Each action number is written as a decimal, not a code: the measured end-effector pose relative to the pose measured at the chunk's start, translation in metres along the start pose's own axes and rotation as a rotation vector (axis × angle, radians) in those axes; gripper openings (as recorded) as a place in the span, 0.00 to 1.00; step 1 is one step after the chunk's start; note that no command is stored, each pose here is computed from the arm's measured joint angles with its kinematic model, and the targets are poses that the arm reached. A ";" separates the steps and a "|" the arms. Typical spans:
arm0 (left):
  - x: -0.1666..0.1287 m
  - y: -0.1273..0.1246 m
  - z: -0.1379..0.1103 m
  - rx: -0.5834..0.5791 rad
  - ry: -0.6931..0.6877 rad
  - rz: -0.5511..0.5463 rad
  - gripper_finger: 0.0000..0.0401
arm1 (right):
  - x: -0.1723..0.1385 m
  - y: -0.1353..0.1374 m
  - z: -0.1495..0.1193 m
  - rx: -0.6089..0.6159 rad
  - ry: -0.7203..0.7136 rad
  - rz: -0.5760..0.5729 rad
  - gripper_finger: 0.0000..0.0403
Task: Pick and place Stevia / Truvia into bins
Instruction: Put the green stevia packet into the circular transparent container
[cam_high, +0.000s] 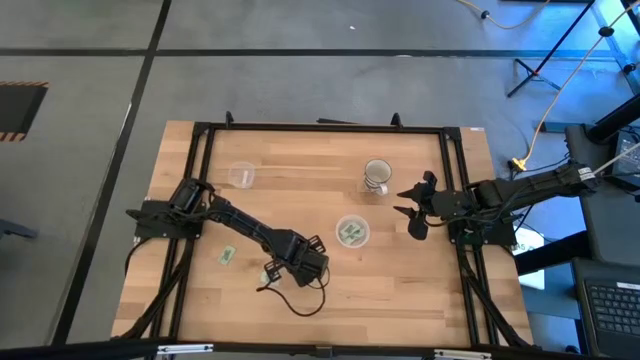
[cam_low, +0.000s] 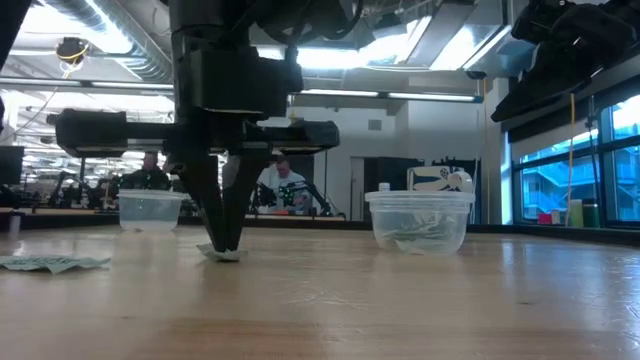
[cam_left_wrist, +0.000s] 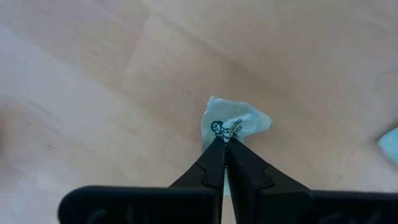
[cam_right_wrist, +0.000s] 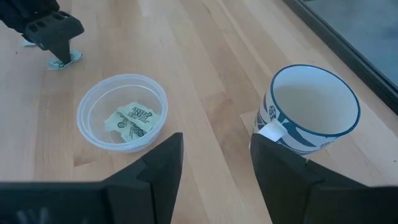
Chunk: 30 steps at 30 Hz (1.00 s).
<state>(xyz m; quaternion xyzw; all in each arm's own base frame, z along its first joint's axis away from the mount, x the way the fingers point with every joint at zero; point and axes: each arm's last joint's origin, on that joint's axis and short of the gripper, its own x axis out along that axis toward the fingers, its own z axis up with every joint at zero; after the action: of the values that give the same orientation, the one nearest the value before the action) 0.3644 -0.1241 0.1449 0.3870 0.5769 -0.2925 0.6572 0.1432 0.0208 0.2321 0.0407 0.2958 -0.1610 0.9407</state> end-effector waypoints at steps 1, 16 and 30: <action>-0.002 0.000 -0.001 0.000 0.013 0.004 0.02 | 0.000 0.000 0.000 0.000 0.000 0.000 0.48; -0.047 0.053 -0.006 -0.215 -0.074 0.075 0.02 | 0.000 0.000 0.000 -0.004 0.000 0.000 0.48; -0.062 0.128 -0.019 -0.506 -0.396 0.281 0.03 | 0.000 0.000 0.000 0.000 0.000 0.000 0.48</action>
<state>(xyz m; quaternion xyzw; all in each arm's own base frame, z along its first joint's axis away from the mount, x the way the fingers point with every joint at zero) 0.4506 -0.0440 0.2268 0.2233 0.4334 -0.1161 0.8653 0.1432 0.0209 0.2322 0.0406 0.2957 -0.1608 0.9408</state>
